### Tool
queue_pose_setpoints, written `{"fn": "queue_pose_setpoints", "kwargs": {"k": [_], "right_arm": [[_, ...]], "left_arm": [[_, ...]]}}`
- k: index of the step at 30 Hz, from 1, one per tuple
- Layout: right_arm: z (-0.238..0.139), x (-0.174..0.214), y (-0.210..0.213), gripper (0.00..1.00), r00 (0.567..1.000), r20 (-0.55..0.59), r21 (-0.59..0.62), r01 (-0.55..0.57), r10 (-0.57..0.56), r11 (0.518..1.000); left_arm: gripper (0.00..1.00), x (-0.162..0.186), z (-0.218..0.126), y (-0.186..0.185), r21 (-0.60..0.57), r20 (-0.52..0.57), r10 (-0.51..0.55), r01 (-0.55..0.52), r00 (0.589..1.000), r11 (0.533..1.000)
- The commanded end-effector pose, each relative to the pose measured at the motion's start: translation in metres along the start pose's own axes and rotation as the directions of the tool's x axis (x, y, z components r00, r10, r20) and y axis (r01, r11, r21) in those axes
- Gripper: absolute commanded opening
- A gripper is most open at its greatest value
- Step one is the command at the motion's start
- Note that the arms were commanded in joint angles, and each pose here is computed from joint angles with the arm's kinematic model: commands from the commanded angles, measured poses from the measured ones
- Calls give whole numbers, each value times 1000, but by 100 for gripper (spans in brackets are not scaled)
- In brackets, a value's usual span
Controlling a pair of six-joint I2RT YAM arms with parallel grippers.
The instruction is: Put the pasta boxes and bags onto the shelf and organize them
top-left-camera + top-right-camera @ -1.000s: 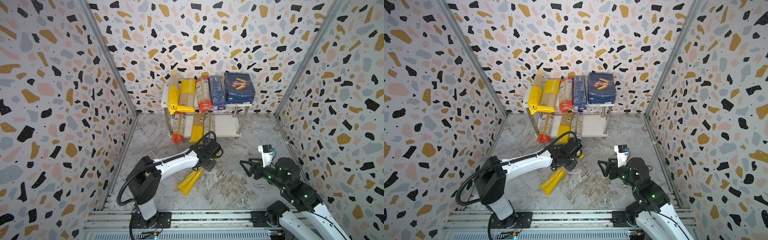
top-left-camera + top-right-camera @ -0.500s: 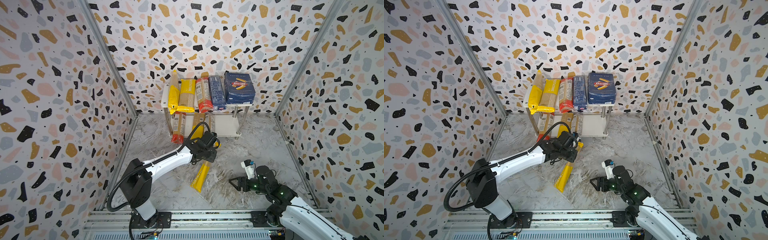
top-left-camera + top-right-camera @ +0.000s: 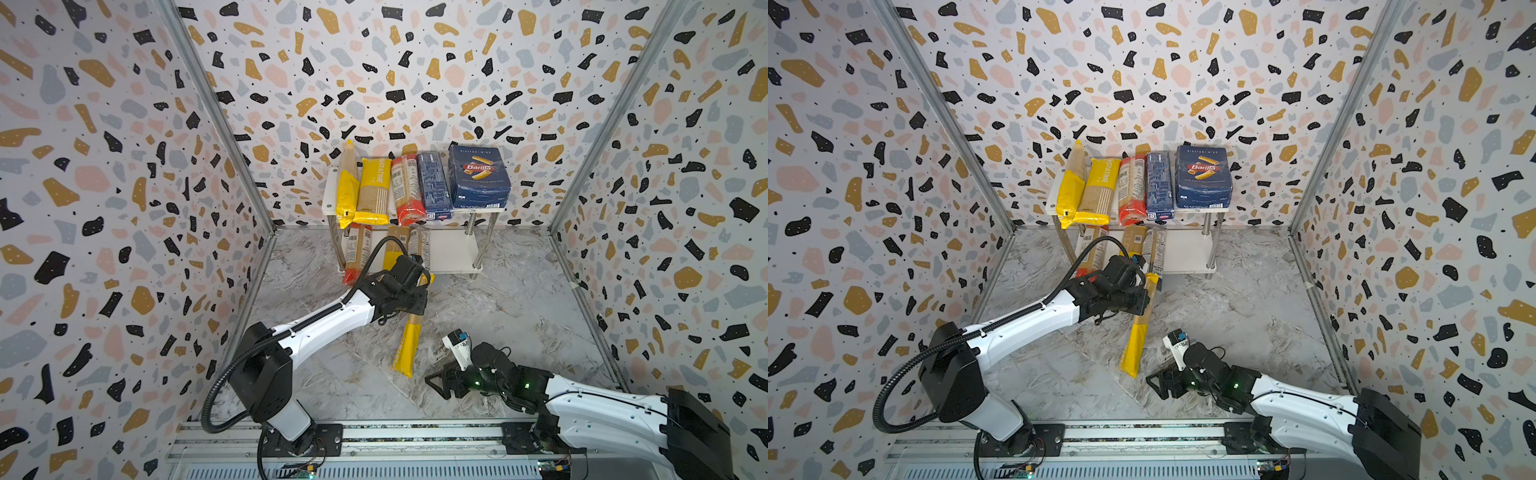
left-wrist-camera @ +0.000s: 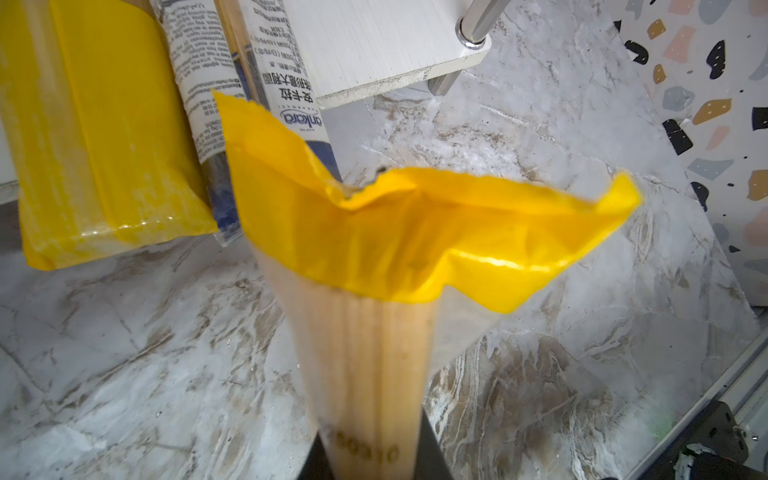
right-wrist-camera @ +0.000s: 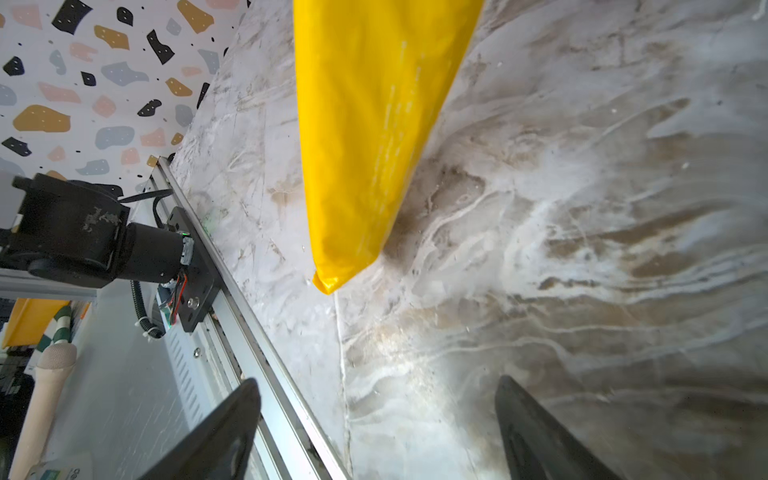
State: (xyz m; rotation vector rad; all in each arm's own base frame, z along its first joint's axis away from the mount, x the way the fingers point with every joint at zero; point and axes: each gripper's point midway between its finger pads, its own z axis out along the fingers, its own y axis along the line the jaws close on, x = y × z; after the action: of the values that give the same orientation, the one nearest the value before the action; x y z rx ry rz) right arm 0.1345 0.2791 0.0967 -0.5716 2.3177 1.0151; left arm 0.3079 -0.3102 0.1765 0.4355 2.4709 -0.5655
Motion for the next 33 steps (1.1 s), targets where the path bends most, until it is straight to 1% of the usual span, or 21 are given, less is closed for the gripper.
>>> {"fn": "queue_pose_setpoints", "kwargs": {"k": [1,3,8,11,15,20,27,29,30,31,33], "right_arm": [[1,-45,18,89,988,155,7,16,-17,1000],[7,-51,21,90,987,159,10,30,-31,1000],[24,-63,20,91,986,154,65,51,-61,997],[32,-65,27,91,987,145,43,63,-69,997],[42,-63,21,91,989,133,77,49,-59,996],[48,-66,27,90,985,154,45,66,-72,997],[54,-69,31,82,984,161,29,77,-81,997],[56,-69,33,76,984,154,17,85,-87,996],[57,-68,35,70,985,150,10,87,-88,996],[56,-68,37,58,984,153,-5,91,-90,996],[55,-69,39,37,983,159,-14,92,-89,996]], "left_arm": [[0,-42,-32,-24,113,160,-44,26,986,993],[0,-43,-38,-25,123,168,-50,30,984,992],[0,-42,-48,-24,127,183,-61,38,981,991],[0,-42,-52,-24,134,195,-73,47,978,990],[0,-43,-56,-26,150,202,-84,54,976,987],[0,-45,-63,-29,170,218,-94,57,971,984],[0,-46,-72,-33,204,230,-111,64,967,977],[0,-46,-74,-34,210,233,-116,67,966,975],[0,-46,-74,-34,211,234,-119,69,965,975],[0,-46,-75,-34,214,236,-122,71,964,974],[0,-45,-75,-34,216,234,-123,72,965,974]]}}
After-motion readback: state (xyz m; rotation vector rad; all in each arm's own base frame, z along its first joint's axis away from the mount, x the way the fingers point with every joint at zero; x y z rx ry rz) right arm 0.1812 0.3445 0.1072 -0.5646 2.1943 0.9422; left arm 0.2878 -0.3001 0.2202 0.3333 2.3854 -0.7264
